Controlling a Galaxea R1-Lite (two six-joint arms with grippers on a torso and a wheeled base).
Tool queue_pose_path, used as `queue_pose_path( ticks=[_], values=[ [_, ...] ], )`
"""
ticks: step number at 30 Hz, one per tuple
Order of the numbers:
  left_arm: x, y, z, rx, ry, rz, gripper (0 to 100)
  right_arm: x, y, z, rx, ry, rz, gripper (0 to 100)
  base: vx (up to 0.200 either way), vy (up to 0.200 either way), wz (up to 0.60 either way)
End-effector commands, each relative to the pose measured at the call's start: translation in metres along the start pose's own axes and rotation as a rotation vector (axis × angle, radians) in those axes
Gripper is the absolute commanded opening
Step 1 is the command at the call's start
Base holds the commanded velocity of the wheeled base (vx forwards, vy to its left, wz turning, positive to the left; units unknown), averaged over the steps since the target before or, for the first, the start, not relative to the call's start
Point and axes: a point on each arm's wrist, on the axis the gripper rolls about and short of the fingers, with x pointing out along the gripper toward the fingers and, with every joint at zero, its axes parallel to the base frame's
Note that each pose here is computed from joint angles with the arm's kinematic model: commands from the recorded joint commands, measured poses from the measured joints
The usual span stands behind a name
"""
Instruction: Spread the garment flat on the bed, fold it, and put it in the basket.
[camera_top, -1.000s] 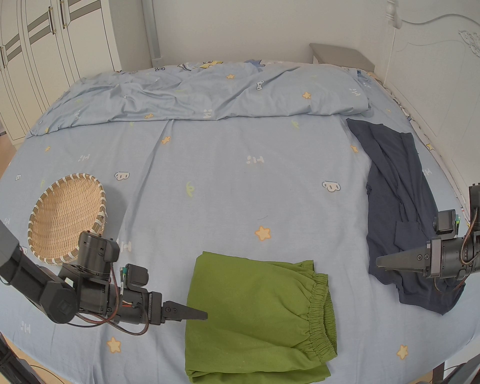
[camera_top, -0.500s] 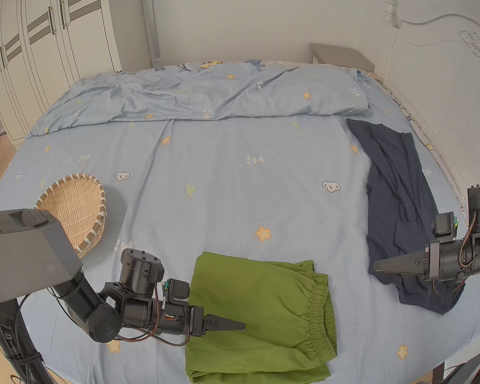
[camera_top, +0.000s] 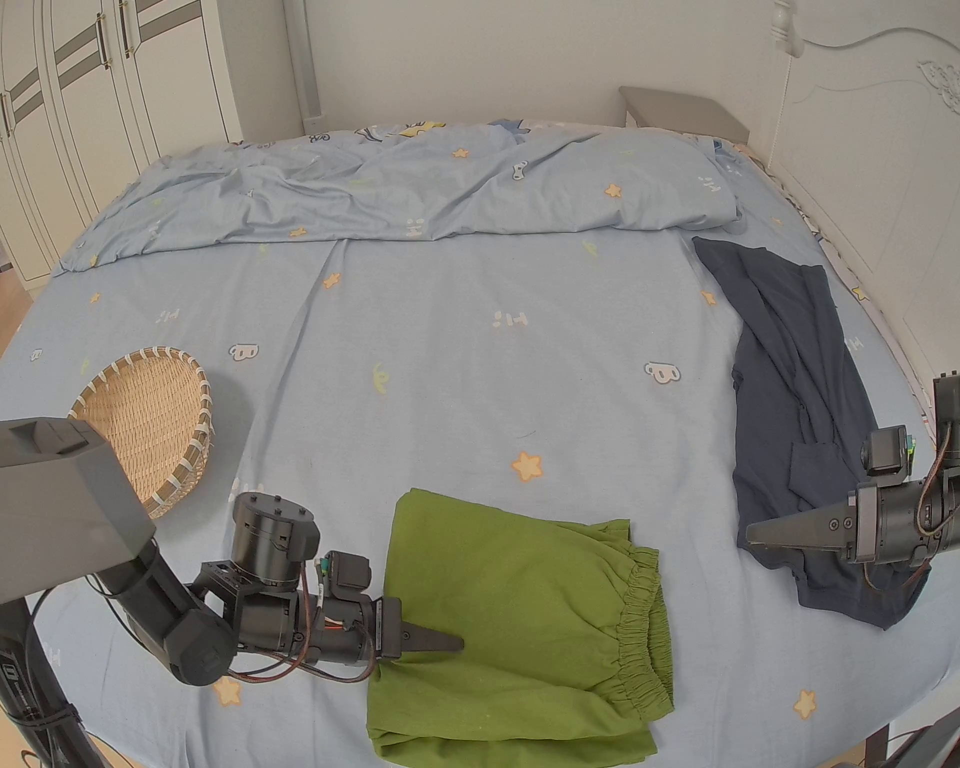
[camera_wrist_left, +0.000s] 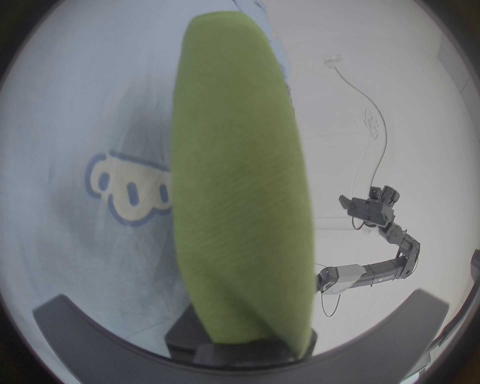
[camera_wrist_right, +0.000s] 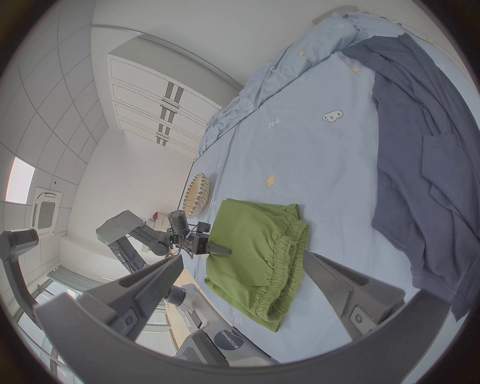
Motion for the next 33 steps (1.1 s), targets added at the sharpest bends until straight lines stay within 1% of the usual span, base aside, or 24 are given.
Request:
queue_pose_path(
  ticks=[1, 3, 6, 8, 10, 11, 12, 16, 22, 29, 32, 33],
  values=[
    [-0.027, -0.015, 0.011, 0.023, -0.094, -0.023, 0, 0.001, 0.000, 0.000, 0.000, 0.005, 0.002, 100, 0.000, 0.000, 0.00],
    [-0.048, -0.019, 0.021, 0.017, -0.150, -0.016, 0, 0.001, 0.000, -0.001, -0.001, 0.006, 0.002, 100, 0.000, 0.000, 0.00],
    [-0.070, -0.026, 0.037, 0.001, -0.207, 0.006, 0, 0.001, 0.000, 0.000, 0.000, 0.005, 0.002, 100, 0.000, 0.000, 0.00],
    [-0.084, -0.026, 0.045, -0.017, -0.226, 0.039, 0, 0.001, 0.001, 0.000, 0.000, 0.005, 0.002, 100, 0.000, 0.000, 0.00],
    [-0.084, -0.026, 0.045, -0.017, -0.226, 0.039, 0, 0.001, 0.001, 0.000, 0.000, 0.005, 0.002, 100, 0.000, 0.000, 0.00],
    [-0.106, -0.033, 0.050, 0.011, -0.235, 0.085, 0, 0.001, 0.000, 0.000, 0.001, 0.004, -0.005, 100, 0.000, 0.000, 0.00],
    [-0.111, -0.036, 0.051, 0.011, -0.230, 0.098, 0, 0.001, 0.000, 0.000, 0.000, 0.003, -0.009, 100, 0.000, 0.000, 0.00],
    [-0.117, -0.040, 0.058, -0.002, -0.204, 0.125, 0, 0.003, 0.002, -0.001, -0.004, 0.006, -0.017, 100, 0.000, 0.000, 0.00],
    [-0.121, -0.039, 0.060, 0.004, -0.219, 0.130, 0, 0.003, 0.002, 0.000, -0.003, 0.004, -0.019, 100, 0.000, 0.000, 0.00],
    [-0.124, -0.039, 0.059, 0.018, -0.216, 0.140, 0, 0.003, 0.002, 0.000, -0.002, 0.005, -0.020, 100, 0.000, 0.000, 0.00],
    [-0.125, -0.040, 0.061, 0.021, -0.203, 0.147, 0, 0.003, 0.002, 0.000, -0.002, 0.005, -0.020, 100, 0.000, 0.200, 0.00],
    [-0.127, -0.043, 0.061, 0.005, -0.180, 0.157, 0, 0.003, 0.002, 0.000, -0.002, 0.005, -0.020, 100, 0.000, 0.200, 0.00]
  ],
)
